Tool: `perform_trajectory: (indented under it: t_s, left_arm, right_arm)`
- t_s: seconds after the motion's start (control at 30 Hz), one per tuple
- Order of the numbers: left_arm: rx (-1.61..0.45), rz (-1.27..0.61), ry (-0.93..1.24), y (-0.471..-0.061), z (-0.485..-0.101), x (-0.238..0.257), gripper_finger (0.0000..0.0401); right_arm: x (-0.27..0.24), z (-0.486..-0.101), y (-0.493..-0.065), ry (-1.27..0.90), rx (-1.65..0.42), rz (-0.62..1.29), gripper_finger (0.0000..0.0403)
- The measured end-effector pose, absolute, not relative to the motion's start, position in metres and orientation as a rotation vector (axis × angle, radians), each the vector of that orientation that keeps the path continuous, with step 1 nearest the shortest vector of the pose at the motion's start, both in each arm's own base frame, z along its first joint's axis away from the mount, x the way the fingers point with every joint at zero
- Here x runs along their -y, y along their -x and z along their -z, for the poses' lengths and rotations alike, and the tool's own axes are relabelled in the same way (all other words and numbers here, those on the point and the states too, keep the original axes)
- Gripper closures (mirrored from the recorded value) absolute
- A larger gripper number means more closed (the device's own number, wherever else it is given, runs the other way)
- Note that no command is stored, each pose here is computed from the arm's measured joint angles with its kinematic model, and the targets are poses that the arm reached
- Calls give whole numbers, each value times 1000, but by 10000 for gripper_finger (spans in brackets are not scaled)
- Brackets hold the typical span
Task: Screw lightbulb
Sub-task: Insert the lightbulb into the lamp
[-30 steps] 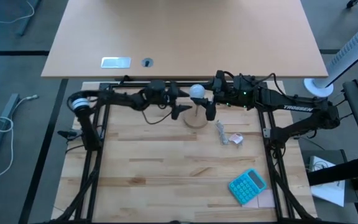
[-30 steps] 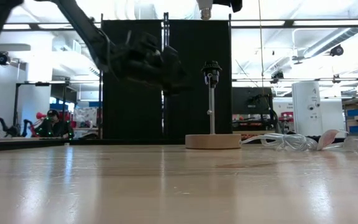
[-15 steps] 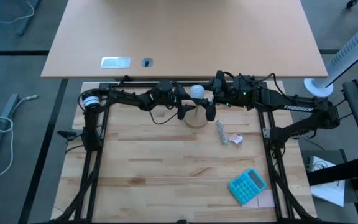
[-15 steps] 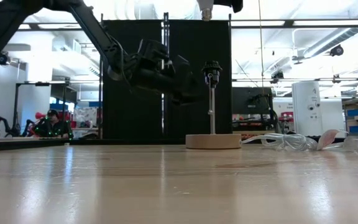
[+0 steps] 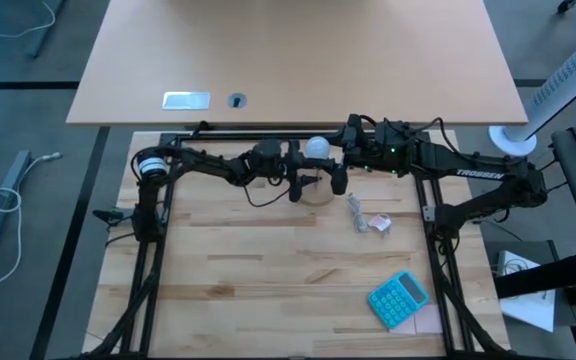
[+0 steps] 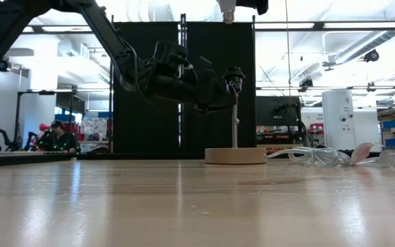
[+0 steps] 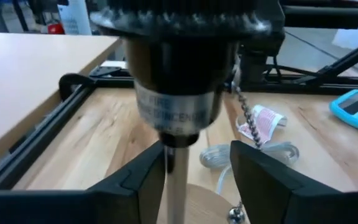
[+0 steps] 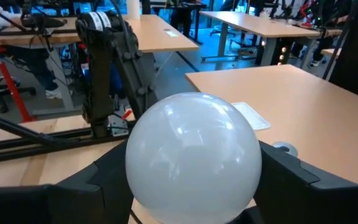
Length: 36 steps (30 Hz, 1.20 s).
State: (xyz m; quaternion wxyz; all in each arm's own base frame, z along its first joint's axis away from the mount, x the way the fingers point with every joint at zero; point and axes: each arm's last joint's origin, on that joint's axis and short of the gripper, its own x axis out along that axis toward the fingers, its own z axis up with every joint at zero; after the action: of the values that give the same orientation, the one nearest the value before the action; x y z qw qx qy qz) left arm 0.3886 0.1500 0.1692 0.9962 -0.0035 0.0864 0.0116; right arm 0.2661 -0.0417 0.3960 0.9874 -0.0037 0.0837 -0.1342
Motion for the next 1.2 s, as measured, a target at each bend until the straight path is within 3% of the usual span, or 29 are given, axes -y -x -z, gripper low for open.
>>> perform_trajectory:
  t_s: [0.27, 0.77, 1.0, 1.2]
  left_arm:
    - [-174, -125, 10, -393, -161, -147, 259]
    - [-128, -80, -1, -396, -164, -137, 354]
    - [-116, -64, 5, -399, -159, -133, 361]
    - [-141, -66, 26, -375, -165, -125, 363]
  right_arm:
    - [42, -396, -266, 4, -167, 270, 158]
    - [42, -395, -266, 2, -174, 270, 155]
    - [42, -393, -266, -1, -182, 272, 160]
    - [43, -381, -268, -8, -197, 276, 156]
